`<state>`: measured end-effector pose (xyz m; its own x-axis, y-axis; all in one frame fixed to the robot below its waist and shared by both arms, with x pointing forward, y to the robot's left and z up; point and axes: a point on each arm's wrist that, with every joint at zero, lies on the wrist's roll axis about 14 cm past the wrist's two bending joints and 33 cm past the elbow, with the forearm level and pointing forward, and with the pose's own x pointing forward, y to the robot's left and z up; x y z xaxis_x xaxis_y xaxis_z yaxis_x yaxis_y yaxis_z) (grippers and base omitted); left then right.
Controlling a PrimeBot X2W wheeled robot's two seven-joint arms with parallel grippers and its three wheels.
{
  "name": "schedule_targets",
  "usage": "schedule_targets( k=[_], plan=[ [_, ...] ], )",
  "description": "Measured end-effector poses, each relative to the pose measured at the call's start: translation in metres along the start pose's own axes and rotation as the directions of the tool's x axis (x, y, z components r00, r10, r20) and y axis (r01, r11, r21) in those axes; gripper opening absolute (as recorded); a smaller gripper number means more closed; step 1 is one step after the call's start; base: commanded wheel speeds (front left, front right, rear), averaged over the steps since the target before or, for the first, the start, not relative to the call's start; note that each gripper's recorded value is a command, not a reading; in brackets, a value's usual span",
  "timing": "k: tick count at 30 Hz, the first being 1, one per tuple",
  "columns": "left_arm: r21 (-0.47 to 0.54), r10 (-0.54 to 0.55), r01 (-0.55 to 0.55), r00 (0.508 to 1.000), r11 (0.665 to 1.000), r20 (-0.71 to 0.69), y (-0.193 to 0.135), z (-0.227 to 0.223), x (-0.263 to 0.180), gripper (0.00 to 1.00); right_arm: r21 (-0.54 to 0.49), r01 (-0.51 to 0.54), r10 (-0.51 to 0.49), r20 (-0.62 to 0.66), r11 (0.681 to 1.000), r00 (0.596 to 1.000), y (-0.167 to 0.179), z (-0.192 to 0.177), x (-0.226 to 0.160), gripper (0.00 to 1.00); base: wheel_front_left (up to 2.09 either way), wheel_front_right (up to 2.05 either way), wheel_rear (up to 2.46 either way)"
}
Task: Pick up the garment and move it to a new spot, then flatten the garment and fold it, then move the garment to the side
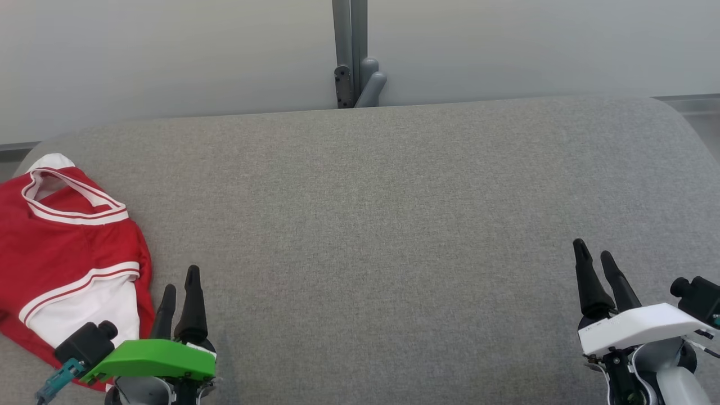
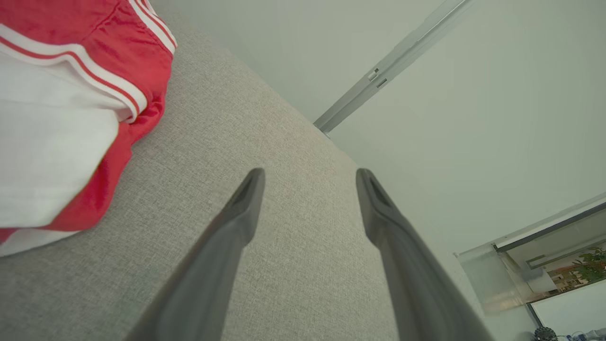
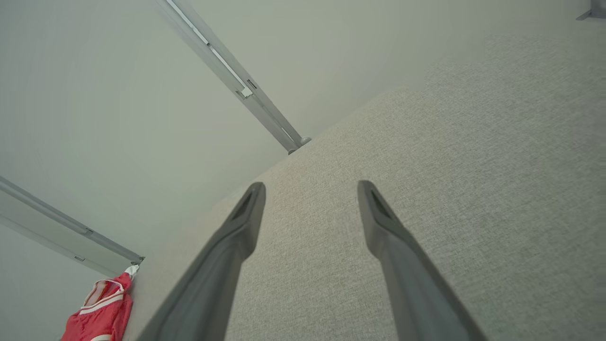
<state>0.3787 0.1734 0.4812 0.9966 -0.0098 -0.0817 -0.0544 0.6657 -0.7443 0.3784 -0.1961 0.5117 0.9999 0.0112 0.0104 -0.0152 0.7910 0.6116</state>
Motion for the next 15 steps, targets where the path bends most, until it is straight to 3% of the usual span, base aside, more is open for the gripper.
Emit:
schedule_targets(
  k=[15],
  plan=[
    [0.254, 0.001, 0.001, 1.0, 0.967, -0.007, 0.0043, -0.0041, -0.0048, 1.0, -0.235, -0.018, 0.013, -0.021, 0.972, 1.0, -0.0021, -0.0074, -0.0009, 1.0, 0.0, 0.0, 0.0]
  ],
)
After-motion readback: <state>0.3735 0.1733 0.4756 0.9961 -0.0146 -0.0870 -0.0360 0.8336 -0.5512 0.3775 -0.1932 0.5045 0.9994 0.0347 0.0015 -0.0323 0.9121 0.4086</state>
